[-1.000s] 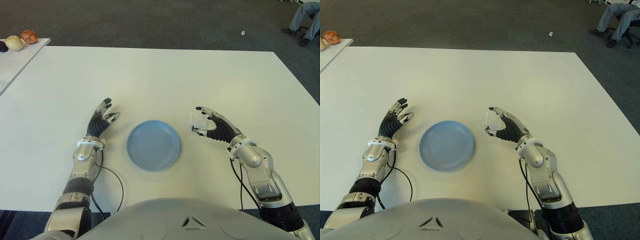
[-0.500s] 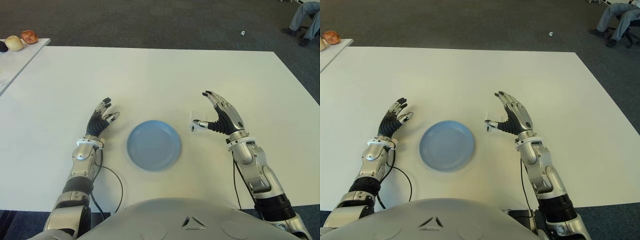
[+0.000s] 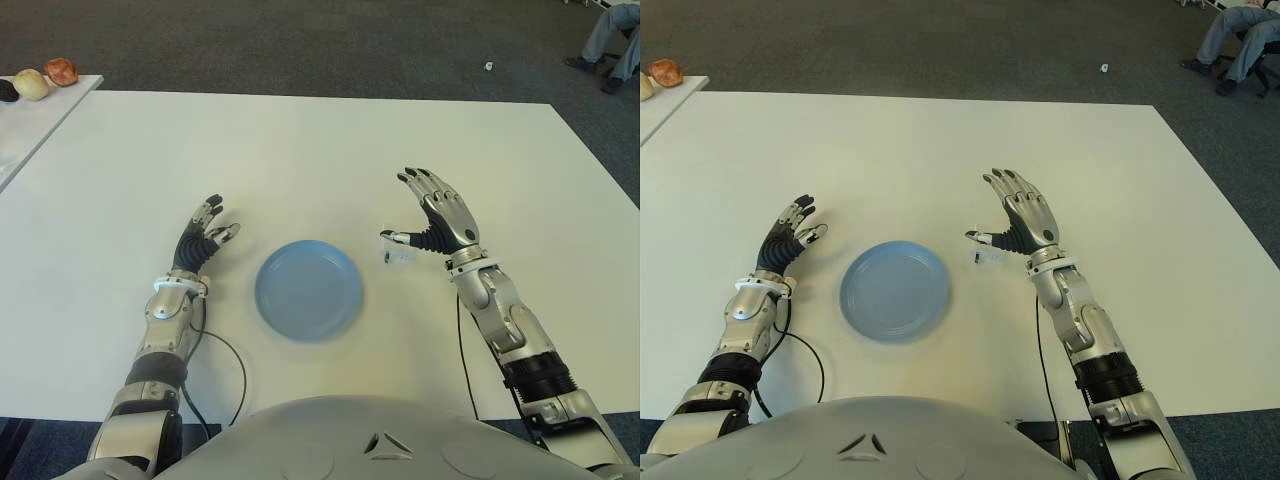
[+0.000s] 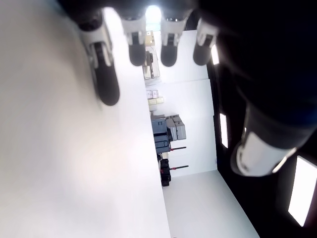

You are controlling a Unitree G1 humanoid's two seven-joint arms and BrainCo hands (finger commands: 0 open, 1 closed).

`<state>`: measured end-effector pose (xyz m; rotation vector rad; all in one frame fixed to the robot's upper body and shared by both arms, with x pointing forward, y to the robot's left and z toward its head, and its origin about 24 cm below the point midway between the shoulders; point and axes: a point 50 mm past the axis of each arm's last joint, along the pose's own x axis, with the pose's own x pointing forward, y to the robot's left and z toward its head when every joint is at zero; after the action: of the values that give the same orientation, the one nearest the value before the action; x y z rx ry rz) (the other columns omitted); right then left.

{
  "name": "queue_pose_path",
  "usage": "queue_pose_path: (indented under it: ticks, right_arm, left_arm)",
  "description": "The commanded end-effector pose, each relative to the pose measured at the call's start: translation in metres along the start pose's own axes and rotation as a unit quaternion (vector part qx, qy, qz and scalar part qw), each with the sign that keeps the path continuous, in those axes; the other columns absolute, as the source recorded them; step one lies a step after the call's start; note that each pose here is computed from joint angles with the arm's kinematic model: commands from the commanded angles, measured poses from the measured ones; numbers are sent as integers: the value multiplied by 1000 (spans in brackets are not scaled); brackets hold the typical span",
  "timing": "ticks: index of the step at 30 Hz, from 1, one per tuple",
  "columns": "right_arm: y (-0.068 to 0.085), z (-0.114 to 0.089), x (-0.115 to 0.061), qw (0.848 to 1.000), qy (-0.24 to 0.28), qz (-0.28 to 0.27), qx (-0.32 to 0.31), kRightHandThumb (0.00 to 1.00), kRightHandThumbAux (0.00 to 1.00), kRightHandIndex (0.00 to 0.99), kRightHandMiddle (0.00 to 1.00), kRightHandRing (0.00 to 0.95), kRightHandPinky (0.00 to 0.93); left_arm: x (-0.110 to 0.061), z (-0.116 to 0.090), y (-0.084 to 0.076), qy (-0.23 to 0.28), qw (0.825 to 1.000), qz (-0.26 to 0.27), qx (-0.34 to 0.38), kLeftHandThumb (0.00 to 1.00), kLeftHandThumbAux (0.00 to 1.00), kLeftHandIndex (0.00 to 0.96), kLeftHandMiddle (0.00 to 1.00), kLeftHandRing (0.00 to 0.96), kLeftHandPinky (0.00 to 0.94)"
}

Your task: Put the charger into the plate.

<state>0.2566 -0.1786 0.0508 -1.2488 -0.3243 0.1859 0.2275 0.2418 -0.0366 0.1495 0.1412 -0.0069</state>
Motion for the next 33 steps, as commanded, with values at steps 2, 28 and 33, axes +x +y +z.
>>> queue_pose_path:
  ticks: [2,28,33]
  right_arm:
    - [16,-12,4,999,-4,32,-28,298,453,0,0,0,1]
    - [52,-32,11,991,-80,21,-102,198,450,0,0,0,0]
    - [57,-31,10,991,-85,31,-95,194,451,0,0,0,0]
  left_arm:
    - [-13,-23,-4,62,998,-4,-5,0,680,11,35,33,58]
    - [-16,-21,-3,60,998,-6,-5,0,669,14,37,35,51]
    - [-17,-20,-2,60,998,-8,-5,0,669,13,35,32,46]
